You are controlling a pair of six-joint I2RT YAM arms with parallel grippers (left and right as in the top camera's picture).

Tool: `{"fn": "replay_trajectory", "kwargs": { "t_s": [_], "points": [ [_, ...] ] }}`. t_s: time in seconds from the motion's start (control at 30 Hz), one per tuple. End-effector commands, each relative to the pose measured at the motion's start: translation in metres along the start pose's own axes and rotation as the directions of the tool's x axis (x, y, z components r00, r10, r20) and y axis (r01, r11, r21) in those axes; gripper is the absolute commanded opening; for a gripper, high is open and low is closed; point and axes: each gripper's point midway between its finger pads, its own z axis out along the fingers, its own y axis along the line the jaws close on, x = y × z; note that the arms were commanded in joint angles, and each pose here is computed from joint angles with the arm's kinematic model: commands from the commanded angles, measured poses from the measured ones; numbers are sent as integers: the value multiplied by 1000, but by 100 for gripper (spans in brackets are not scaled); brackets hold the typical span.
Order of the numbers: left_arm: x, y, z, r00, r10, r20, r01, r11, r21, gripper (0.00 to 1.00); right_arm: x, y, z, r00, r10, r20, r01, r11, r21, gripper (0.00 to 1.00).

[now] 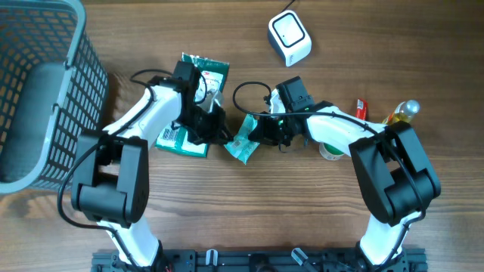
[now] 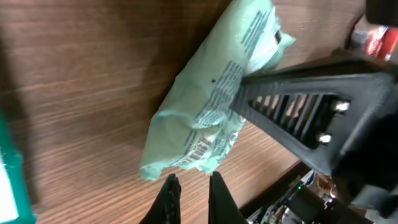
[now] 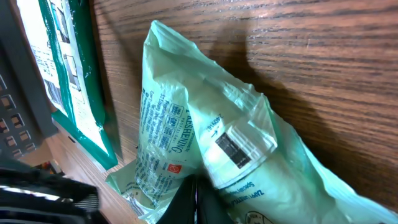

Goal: Scan the item barcode

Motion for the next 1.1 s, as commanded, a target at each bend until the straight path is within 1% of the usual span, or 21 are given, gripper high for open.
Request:
{"fn": "replay_trajectory", "kwargs": {
  "t_s": [0.0, 0.23, 0.27, 0.33, 0.47, 0.5, 0.57, 0.7, 0.8, 0.9, 0.97, 1.07],
  "points": [
    [11, 7, 15, 999, 6, -32, -5, 999, 32, 4, 15, -48, 23, 998, 59, -23, -55, 986, 157, 5],
    [11, 36, 50, 996, -54, -73, 55, 998, 16, 4, 15, -48, 23, 998, 59, -23, -55, 986, 157, 5],
    [9, 44, 55, 995, -71, -71, 71, 997, -8, 4, 15, -48, 23, 998, 59, -23, -55, 986, 157, 5],
    [6, 67, 62, 989, -142, -49, 136, 984, -112, 4, 15, -48, 23, 998, 60, -23, -55, 986, 157, 5],
    [8, 85, 62, 985, -166, -37, 155, 967, -203, 4, 15, -48, 23, 998, 59, -23, -55, 986, 157, 5],
    [8, 94, 59, 978, -207, -17, 196, 948, -251, 4, 15, -48, 23, 998, 59, -23, -55, 986, 157, 5],
    [9, 111, 49, 961, -276, 14, 267, 914, -305, 4, 15, -48, 23, 998, 59, -23, -55, 986, 157, 5],
    [3, 107, 24, 952, -305, 36, 302, 908, -291, 4, 14, -48, 23, 998, 59, -22, -55, 986, 156, 5],
    [-14, 82, -9, 961, -248, 121, 271, 930, -250, 4, 14, -48, 23, 998, 58, -21, -54, 986, 156, 5],
    [-16, 62, -29, 965, -200, 172, 236, 947, -220, 4, 14, -48, 23, 998, 58, -21, -54, 986, 156, 5],
    [-11, 57, -27, 967, -203, 151, 232, 951, -205, 4, 14, -48, 23, 998, 57, -20, -53, 986, 155, 5],
    [-4, 59, -14, 973, -201, 110, 221, 950, -219, 4, 14, -48, 23, 998, 58, -20, -54, 987, 154, 5]
  ]
}}
